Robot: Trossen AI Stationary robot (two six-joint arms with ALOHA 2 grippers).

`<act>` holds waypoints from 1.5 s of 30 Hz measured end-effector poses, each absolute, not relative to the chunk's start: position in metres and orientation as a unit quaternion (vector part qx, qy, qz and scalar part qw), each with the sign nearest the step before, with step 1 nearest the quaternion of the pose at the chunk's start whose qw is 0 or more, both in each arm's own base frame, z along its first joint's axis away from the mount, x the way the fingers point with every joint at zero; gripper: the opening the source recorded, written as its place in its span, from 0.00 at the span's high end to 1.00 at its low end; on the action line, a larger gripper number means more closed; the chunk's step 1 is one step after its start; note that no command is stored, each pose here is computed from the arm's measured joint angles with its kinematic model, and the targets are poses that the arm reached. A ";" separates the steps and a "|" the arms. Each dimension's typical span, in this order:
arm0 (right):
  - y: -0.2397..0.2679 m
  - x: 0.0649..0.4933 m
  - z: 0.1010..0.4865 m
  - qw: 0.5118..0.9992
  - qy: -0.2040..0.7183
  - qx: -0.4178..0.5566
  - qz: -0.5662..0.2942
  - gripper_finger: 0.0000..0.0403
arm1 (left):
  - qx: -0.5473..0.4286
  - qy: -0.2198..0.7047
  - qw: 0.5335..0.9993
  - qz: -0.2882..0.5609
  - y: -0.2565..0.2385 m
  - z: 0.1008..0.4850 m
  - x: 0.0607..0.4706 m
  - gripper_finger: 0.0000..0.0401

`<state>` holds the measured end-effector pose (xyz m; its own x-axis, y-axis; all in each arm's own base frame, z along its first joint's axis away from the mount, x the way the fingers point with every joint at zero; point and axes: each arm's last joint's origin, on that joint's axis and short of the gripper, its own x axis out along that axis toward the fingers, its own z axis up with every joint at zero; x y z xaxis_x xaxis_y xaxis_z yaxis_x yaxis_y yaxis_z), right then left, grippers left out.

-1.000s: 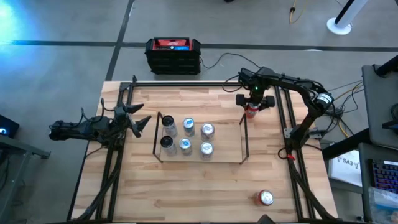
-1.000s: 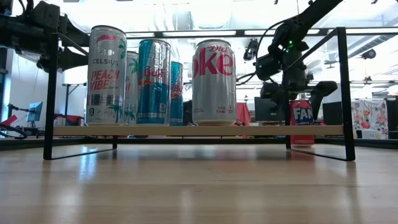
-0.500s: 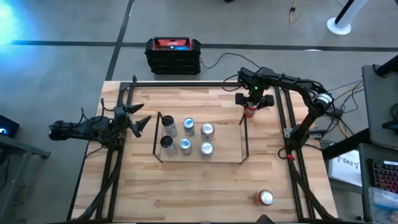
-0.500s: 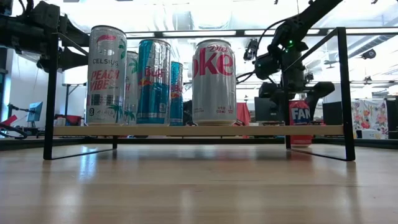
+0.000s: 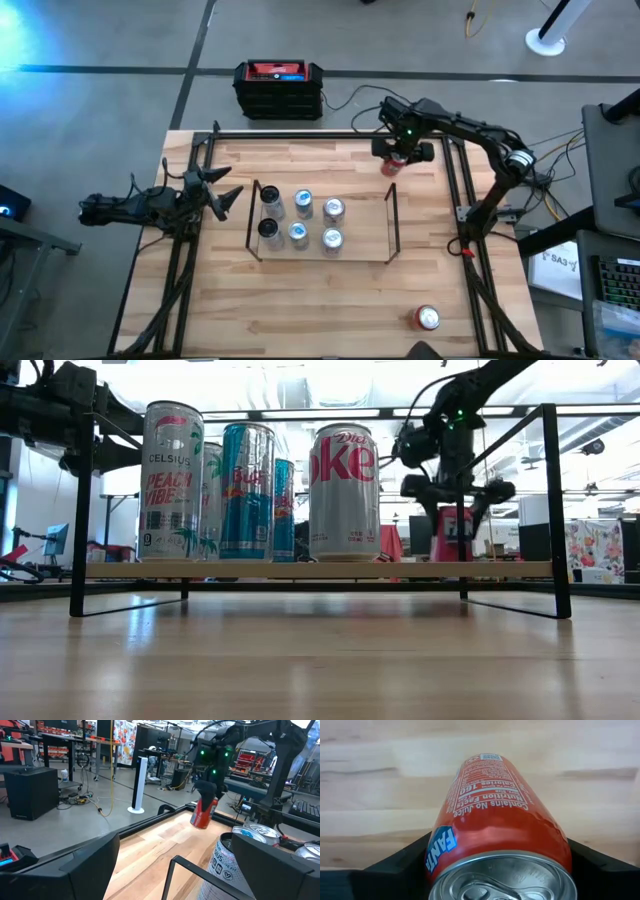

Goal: Place canned beverage on shelf
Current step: Put the top red soda can on the shelf

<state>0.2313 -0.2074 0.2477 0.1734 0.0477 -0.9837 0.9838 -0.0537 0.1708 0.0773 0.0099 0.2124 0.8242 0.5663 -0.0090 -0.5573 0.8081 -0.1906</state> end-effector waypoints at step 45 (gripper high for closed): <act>-0.137 0.329 0.292 0.537 0.542 0.487 -0.425 0.29 | -0.093 -0.024 0.951 0.295 0.010 0.212 0.077 0.08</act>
